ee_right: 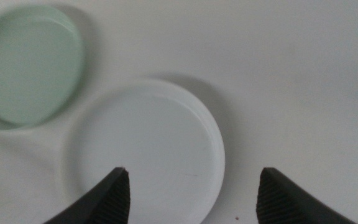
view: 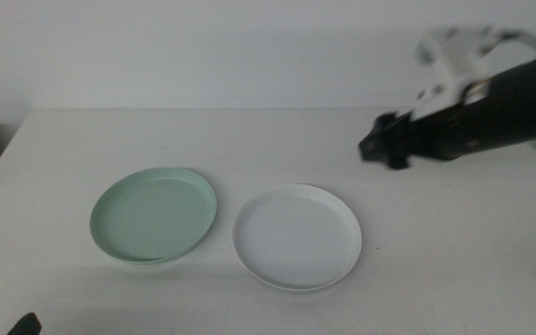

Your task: Stack the three bowls on top of each other.

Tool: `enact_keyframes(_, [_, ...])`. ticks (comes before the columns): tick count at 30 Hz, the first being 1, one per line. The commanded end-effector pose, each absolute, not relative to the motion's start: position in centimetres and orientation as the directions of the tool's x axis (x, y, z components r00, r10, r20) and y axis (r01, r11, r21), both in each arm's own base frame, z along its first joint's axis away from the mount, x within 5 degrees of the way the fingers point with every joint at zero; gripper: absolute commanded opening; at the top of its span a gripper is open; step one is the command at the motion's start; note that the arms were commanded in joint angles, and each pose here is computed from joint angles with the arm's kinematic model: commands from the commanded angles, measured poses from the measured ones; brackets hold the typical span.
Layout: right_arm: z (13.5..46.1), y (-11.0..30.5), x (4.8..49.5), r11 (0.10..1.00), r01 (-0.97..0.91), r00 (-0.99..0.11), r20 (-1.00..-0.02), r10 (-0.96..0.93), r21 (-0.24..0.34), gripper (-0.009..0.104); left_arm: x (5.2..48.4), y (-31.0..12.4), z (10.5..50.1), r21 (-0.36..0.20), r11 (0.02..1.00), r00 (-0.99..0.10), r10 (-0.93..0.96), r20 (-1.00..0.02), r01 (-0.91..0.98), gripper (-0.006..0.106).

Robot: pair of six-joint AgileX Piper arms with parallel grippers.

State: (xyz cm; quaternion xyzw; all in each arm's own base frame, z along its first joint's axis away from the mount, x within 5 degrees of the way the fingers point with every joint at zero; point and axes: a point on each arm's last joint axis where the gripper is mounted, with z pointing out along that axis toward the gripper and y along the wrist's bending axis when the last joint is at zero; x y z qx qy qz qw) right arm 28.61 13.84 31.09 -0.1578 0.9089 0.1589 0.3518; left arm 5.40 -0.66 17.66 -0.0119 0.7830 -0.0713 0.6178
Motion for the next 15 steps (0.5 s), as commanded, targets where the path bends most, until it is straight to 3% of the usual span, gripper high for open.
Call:
enact_keyframes(1, [36.1,12.7,25.8,0.873,-0.472,-0.567,-0.799,-0.199,0.119,0.054,5.5,-0.6,18.2,-0.148,0.986,-0.153,-0.136,-0.979,0.072,0.082])
enact_keyframes(8, [42.2,9.2,16.9,0.822,-0.57,-0.379,-0.894,-0.238,0.023,0.054,5.5,-0.6,18.2,-0.148,0.986,-0.153,-0.136,-0.979,0.072,0.082])
enact_keyframes(15, [42.1,5.9,9.1,0.812,-0.583,-0.219,-0.959,-0.18,-0.02,0.054,5.5,-0.6,18.2,-0.148,0.986,-0.153,-0.136,-0.979,0.072,0.082])
